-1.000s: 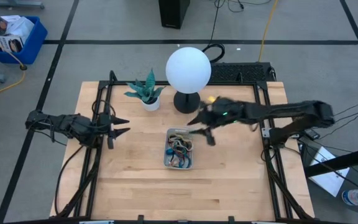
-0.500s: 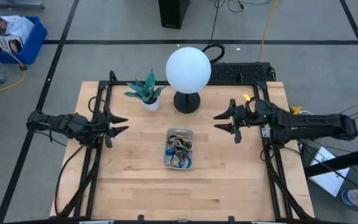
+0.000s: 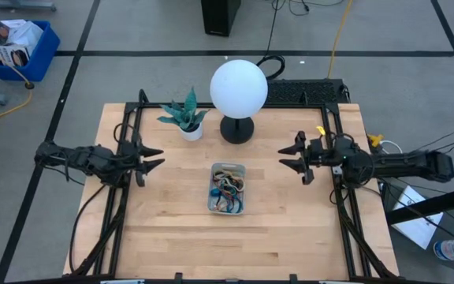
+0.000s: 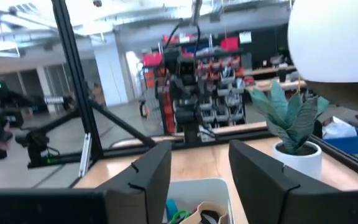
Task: Pick and place rubber bands into bin
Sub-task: Return to Home Position
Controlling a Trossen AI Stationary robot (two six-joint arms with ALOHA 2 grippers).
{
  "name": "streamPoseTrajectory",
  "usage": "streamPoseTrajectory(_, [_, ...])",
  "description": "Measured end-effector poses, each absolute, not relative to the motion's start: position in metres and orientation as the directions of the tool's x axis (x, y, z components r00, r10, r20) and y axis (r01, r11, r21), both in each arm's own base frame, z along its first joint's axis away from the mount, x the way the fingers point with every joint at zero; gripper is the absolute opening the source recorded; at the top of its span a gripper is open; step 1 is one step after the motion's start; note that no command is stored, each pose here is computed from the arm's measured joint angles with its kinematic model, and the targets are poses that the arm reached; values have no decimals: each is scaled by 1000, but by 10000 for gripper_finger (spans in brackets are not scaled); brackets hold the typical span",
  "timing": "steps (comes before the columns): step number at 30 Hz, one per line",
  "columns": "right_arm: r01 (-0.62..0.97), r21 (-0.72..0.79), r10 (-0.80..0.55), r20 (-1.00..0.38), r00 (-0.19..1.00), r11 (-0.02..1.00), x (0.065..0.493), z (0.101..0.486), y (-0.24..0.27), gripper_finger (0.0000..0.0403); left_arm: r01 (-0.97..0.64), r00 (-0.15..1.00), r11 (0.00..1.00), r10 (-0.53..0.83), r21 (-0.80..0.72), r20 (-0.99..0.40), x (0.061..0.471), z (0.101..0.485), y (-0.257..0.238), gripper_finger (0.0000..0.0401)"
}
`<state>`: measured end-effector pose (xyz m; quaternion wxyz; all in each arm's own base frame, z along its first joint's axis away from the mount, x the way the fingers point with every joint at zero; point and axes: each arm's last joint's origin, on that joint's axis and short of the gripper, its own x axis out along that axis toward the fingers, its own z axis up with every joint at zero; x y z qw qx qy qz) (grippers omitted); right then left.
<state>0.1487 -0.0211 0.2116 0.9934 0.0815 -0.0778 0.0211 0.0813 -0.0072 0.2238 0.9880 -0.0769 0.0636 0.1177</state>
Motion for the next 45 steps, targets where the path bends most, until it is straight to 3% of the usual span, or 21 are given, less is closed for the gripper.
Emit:
streamPoseTrajectory(15, [-33,175,-5,211,978,984,129,191,-23,155,-229,973,960,220,-159,-69,97,188,-11,166])
streamPoseTrajectory(27, [-26,181,-29,295,955,983,119,199,-25,155,-228,973,963,220,-145,-70,97,187,-11,166])
streamPoseTrajectory(45, [53,207,-116,304,946,977,100,200,-30,155,-226,972,972,221,-62,-75,97,187,-11,166])
